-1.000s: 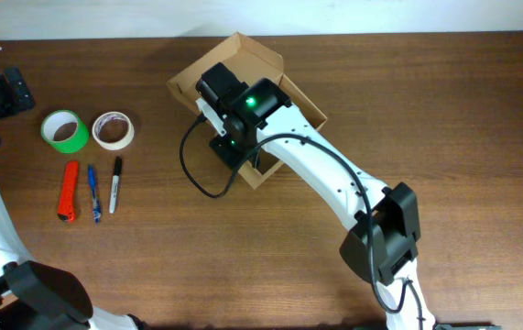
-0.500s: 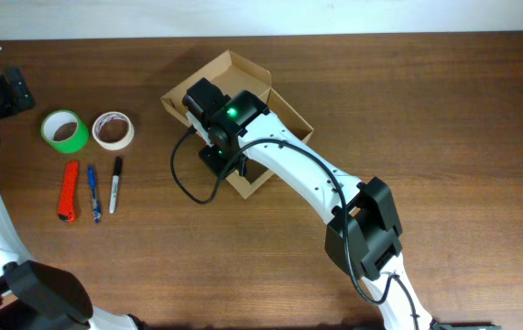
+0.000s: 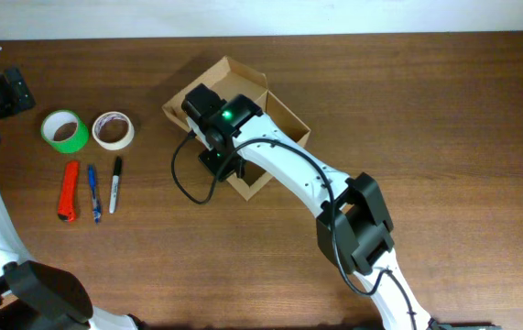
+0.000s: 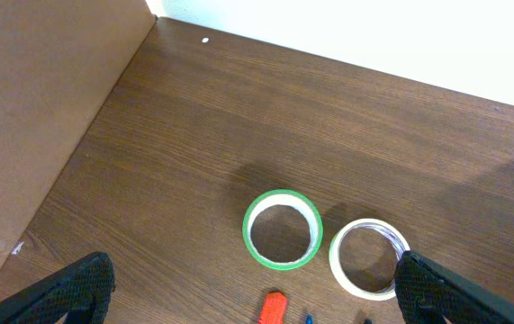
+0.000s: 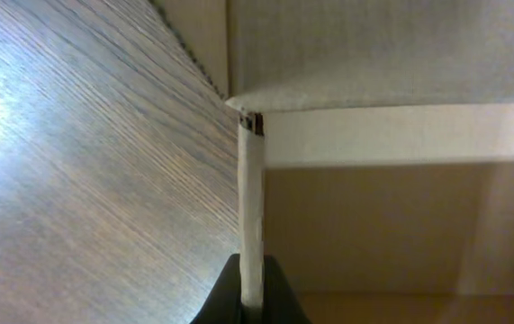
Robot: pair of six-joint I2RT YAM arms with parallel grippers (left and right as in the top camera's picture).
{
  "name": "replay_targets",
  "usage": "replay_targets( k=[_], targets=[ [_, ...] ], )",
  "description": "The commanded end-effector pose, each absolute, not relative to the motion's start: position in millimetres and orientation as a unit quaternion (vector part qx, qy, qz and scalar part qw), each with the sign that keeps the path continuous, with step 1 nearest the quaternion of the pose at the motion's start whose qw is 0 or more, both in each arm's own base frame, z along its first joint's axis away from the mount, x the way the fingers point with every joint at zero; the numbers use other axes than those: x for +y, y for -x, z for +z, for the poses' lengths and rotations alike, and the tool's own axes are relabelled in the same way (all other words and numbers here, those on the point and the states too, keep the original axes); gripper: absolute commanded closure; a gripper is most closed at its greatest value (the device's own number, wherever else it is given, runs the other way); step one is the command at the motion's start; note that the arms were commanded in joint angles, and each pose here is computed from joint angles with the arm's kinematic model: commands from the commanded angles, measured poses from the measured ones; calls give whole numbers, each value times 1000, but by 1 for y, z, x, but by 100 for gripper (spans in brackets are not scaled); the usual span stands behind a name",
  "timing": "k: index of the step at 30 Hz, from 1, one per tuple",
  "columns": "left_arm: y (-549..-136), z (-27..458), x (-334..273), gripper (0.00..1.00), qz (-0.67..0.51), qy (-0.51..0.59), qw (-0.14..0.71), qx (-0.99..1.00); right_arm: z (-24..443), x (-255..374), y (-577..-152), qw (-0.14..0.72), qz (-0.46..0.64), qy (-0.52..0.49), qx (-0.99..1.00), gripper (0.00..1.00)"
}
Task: Pack container
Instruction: 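Drag the box with the right gripper leftward to table center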
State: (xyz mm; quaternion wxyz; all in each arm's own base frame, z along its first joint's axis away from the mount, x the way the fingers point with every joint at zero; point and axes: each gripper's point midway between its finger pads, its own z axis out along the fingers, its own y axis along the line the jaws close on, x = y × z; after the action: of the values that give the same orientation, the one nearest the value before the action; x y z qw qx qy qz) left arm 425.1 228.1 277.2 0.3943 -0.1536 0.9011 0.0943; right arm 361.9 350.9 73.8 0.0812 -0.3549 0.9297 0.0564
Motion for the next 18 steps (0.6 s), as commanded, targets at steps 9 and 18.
replay_targets(
  k=[9,18],
  targets=[
    [-426,281,234,1,102,150,397,900,78,369,-378,121,77,342,929,96],
    [-426,281,234,1,102,150,397,900,79,376,-382,133,87,338,928,97]
  ],
)
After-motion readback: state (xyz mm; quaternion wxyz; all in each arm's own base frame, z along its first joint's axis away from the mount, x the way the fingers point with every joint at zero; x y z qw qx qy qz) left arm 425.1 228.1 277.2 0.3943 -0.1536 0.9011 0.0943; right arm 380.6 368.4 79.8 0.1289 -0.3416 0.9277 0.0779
